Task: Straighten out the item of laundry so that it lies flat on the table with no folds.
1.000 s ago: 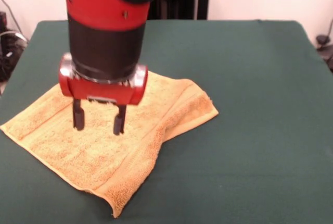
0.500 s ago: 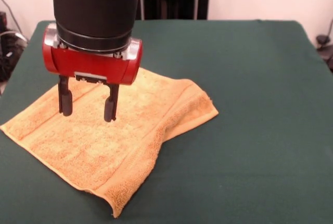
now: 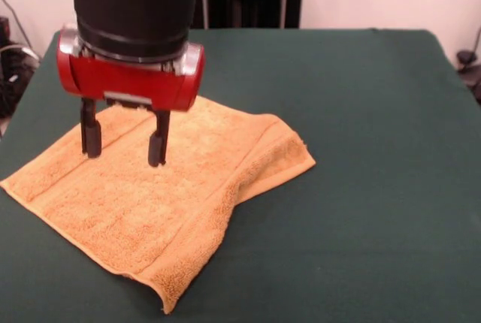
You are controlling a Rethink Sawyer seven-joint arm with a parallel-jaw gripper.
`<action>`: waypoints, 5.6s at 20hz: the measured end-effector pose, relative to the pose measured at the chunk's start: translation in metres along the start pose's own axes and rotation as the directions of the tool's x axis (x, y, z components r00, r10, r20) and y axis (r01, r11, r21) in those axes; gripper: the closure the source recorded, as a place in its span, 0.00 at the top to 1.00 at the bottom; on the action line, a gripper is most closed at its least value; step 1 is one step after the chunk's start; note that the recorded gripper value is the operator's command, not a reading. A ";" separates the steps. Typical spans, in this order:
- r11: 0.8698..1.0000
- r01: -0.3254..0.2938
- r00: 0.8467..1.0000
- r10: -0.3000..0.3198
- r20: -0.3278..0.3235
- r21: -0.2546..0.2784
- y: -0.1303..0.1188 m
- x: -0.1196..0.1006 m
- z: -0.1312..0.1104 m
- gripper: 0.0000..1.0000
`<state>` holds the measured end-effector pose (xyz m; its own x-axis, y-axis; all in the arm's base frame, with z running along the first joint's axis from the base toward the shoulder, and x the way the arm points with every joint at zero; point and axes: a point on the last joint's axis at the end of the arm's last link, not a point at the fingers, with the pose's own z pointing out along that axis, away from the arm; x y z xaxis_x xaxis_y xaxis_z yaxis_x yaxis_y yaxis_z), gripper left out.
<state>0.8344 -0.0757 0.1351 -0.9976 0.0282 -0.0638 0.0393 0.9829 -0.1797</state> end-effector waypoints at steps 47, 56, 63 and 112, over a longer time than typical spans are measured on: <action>0.997 -0.077 0.996 0.076 -0.042 -0.023 -0.043 0.114 -0.129 1.00; 0.997 -0.079 0.995 0.077 -0.066 -0.026 -0.044 0.127 -0.125 1.00; 0.996 -0.082 0.996 0.081 -0.042 -0.022 -0.044 0.136 -0.153 1.00; 0.996 -0.067 0.979 0.056 -0.196 -0.051 -0.039 0.116 -0.125 1.00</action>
<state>0.7099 -0.0883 0.2575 -0.9857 0.1181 0.1200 0.1030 0.9868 -0.1249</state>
